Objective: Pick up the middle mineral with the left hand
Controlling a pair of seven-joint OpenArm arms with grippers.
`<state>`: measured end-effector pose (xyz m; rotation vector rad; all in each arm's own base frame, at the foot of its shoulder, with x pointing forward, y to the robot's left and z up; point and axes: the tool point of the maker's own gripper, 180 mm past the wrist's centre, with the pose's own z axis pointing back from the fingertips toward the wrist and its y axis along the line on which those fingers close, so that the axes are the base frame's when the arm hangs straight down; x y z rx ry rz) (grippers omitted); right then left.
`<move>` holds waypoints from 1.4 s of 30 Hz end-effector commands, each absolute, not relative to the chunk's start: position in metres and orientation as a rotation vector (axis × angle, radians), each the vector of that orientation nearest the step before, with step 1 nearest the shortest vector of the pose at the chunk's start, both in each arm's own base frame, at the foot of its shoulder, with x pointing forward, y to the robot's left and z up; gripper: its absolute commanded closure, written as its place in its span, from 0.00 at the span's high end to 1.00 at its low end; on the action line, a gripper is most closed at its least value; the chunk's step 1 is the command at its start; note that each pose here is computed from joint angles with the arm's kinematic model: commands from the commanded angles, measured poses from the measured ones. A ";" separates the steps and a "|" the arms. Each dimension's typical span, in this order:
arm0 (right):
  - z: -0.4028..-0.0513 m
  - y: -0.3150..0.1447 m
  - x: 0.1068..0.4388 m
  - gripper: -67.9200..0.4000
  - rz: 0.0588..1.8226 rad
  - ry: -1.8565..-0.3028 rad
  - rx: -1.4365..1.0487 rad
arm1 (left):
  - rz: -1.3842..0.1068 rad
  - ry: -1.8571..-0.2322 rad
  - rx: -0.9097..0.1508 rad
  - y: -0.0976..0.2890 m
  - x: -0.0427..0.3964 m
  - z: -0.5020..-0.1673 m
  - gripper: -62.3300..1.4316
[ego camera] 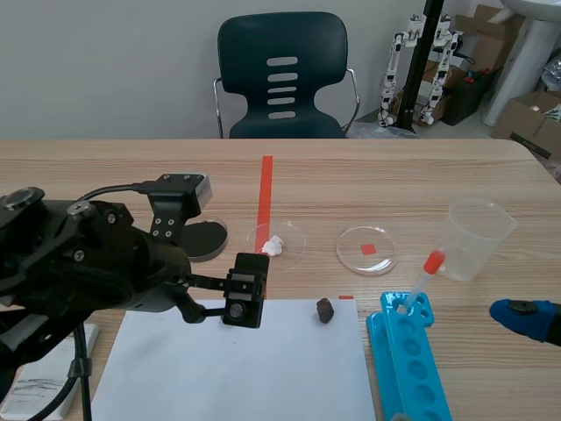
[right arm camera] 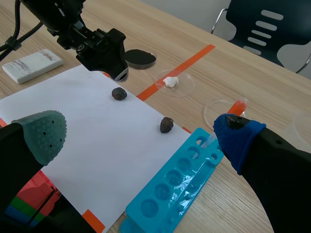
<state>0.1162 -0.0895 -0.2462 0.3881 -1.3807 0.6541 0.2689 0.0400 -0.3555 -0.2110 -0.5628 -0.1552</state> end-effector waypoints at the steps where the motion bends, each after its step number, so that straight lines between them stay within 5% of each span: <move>1: -0.240 -0.089 0.118 0.94 0.646 -1.405 0.395 | -0.152 -0.576 -0.233 0.031 0.276 -0.351 1.00; 30: -0.240 -0.089 0.118 0.94 0.646 -1.405 0.395 | -0.097 -0.376 -0.042 0.029 0.304 -0.404 1.00; 42: -0.240 -0.089 0.118 0.94 0.646 -1.405 0.395 | -0.102 -0.356 -0.044 0.019 0.299 -0.410 1.00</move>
